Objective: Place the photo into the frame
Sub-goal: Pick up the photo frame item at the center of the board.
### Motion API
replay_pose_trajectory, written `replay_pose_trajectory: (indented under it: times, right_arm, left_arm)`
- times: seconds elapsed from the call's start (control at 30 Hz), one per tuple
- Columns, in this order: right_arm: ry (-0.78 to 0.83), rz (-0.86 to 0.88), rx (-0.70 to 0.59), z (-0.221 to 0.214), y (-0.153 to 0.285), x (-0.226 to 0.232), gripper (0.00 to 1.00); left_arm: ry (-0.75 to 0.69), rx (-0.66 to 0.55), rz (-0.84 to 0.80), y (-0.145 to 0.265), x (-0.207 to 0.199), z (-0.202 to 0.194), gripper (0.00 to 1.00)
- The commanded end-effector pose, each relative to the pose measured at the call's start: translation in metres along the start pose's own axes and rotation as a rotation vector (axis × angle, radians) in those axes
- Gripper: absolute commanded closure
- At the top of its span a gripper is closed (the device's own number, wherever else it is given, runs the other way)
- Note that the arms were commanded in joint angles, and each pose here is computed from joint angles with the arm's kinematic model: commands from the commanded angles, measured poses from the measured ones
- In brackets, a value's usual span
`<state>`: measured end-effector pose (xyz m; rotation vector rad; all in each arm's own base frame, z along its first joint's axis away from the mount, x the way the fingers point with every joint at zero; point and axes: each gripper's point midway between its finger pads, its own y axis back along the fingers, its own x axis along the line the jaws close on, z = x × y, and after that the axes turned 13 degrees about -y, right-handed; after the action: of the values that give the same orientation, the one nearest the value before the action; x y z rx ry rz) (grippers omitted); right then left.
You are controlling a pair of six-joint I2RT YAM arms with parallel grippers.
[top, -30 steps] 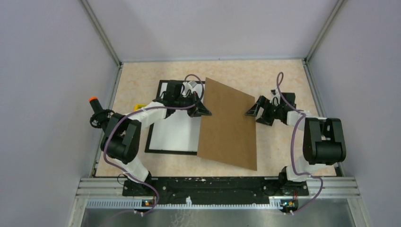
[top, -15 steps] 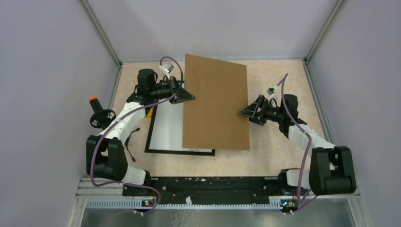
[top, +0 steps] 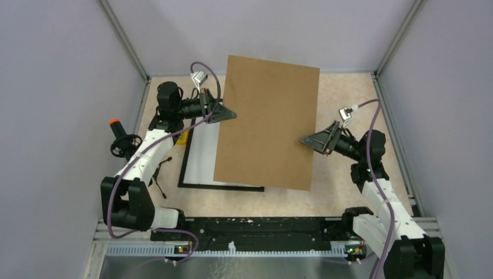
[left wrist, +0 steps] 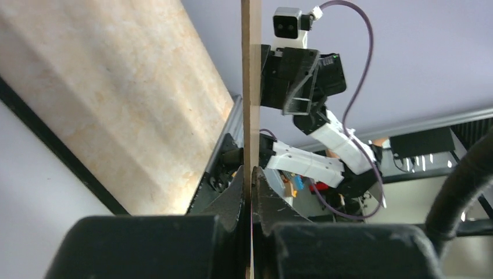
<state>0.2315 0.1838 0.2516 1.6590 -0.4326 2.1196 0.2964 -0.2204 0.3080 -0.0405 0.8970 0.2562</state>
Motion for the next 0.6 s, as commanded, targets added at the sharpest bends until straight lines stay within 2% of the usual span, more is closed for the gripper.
replay_pose_trajectory:
  times: [0.0, 0.07, 0.17, 0.3, 0.33, 0.37, 0.4, 0.43, 0.5, 0.57]
  right_arm:
    - [0.053, 0.172, 0.001, -0.012, 0.011, 0.054, 0.55]
    - [0.047, 0.228, -0.013, -0.012, 0.014, 0.07, 0.67]
    - [0.049, 0.287, -0.017, -0.009, 0.015, 0.086, 0.77]
    - [0.062, 0.348, -0.025, -0.004, 0.016, 0.104, 1.0]
    - [0.083, 0.367, -0.031, -0.002, 0.016, 0.109, 1.0]
    - [0.089, 0.372, -0.039, 0.0, 0.016, 0.111, 1.0]
    - [0.089, 0.372, -0.049, 0.003, 0.015, 0.112, 1.0]
    - [0.084, 0.366, -0.06, 0.006, 0.013, 0.11, 1.0]
    - [0.073, 0.347, -0.092, 0.013, 0.011, 0.104, 1.0]
    - [0.045, 0.307, -0.136, 0.021, 0.008, 0.091, 1.0]
  left_arm:
    - [-0.119, -0.027, -0.077, 0.004, -0.026, 0.001, 1.0]
    - [-0.117, -0.048, -0.097, 0.004, -0.03, 0.002, 1.0]
    - [-0.119, -0.076, -0.102, 0.004, -0.034, 0.006, 1.0]
    - [-0.103, -0.076, -0.091, 0.004, -0.031, 0.007, 1.0]
    - [-0.094, -0.071, -0.078, 0.003, -0.028, 0.006, 0.97]
    - [-0.106, -0.067, -0.048, 0.003, -0.021, 0.004, 0.86]
    - [-0.107, -0.066, -0.007, 0.003, -0.017, 0.006, 0.64]
    - [-0.115, -0.064, 0.048, 0.003, -0.01, 0.005, 0.47]
    - [-0.103, -0.05, 0.181, 0.008, 0.01, -0.001, 0.28]
    - [-0.12, -0.041, 0.295, 0.016, 0.026, -0.007, 0.13]
